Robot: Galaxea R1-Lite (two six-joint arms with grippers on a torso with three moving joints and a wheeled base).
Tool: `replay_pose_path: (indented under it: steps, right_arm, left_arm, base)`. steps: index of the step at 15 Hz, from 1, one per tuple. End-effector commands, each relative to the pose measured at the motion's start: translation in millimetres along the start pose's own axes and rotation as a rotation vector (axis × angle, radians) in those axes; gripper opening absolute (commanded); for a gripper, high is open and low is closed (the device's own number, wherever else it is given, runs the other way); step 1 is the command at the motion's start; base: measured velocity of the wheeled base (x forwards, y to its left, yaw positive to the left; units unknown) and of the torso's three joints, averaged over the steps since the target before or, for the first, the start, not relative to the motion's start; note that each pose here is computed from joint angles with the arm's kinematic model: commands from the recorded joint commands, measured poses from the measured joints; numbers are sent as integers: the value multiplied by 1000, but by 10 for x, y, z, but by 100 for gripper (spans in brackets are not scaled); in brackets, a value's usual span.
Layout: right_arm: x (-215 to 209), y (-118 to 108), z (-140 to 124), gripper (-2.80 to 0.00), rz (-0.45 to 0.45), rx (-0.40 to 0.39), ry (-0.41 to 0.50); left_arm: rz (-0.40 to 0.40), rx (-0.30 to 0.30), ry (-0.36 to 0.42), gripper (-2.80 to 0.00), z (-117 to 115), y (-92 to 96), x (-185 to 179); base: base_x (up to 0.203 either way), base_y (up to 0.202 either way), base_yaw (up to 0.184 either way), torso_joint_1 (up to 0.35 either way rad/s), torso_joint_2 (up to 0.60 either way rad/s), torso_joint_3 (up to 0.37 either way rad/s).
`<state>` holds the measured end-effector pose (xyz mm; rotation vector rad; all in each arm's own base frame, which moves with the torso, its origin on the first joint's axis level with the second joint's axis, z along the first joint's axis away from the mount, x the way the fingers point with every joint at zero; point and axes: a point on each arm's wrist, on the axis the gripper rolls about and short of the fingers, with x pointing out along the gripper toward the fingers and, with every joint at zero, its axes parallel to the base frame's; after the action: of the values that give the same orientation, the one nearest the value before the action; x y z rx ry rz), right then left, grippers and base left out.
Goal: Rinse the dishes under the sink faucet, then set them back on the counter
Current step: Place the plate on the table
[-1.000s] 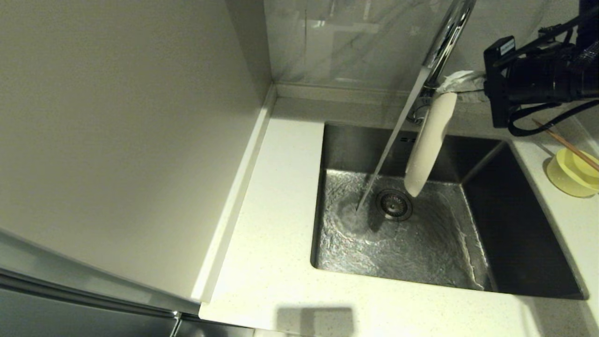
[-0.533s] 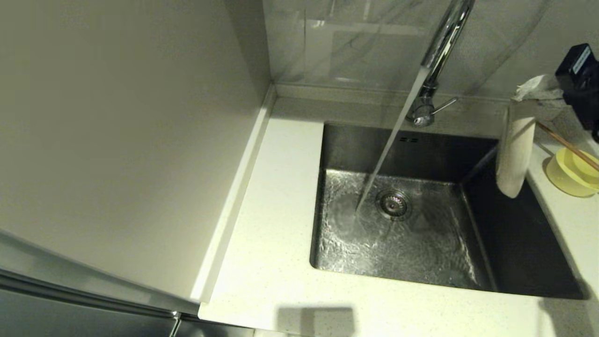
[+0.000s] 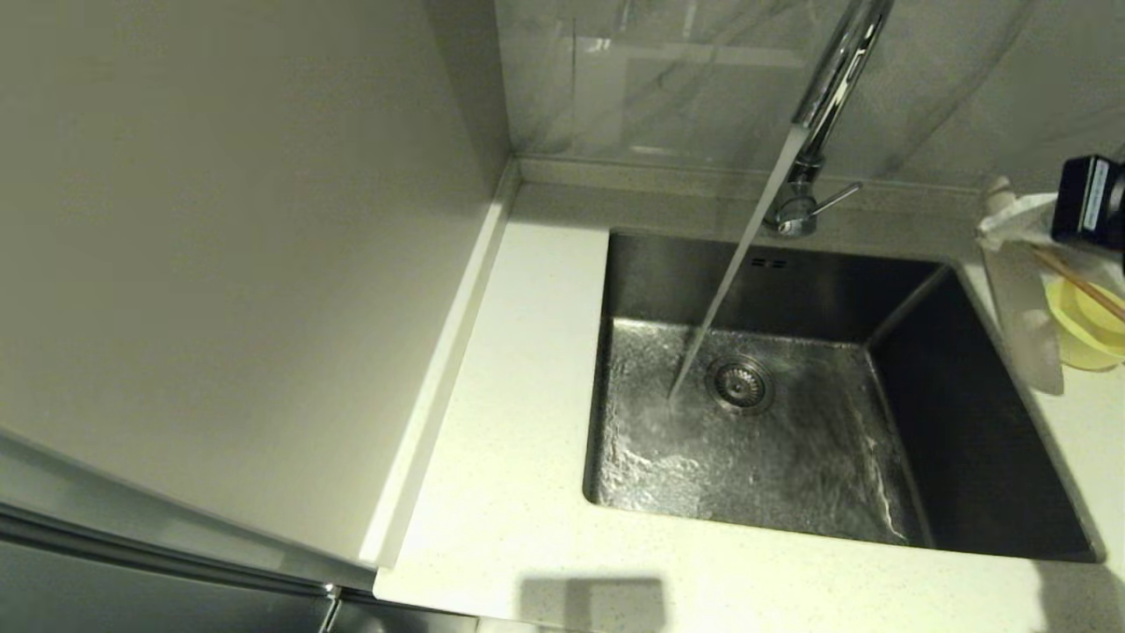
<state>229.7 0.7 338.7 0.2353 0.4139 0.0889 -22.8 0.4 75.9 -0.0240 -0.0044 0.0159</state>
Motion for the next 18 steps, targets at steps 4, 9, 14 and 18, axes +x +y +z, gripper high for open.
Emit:
replay_pose_path:
  steps: [4,9,14,18]
  right_arm:
    - [-221,-66,-106,-280,-222,-145,13]
    - [-318,-249,-732,-280,-413,-306,233]
    - [-440,-354,-1126,-280,-465,-275,421]
    - [-239,-419,-1166,-280,-495,-191,479]
  left_arm:
    - [1,-1,-2,-280,0,0,-1]
    - [1,-1,-2,-280,0,0,-1]
    - [1,-1,-2,-280,0,0,-1]
    - [1,-1,-2,-280,0,0,-1]
  base:
    - [0,0,0,0,0,0]
    - [0,0,0,0,0,0]
    - [0,0,0,0,0,0]
    - [0,0,0,0,0,0]
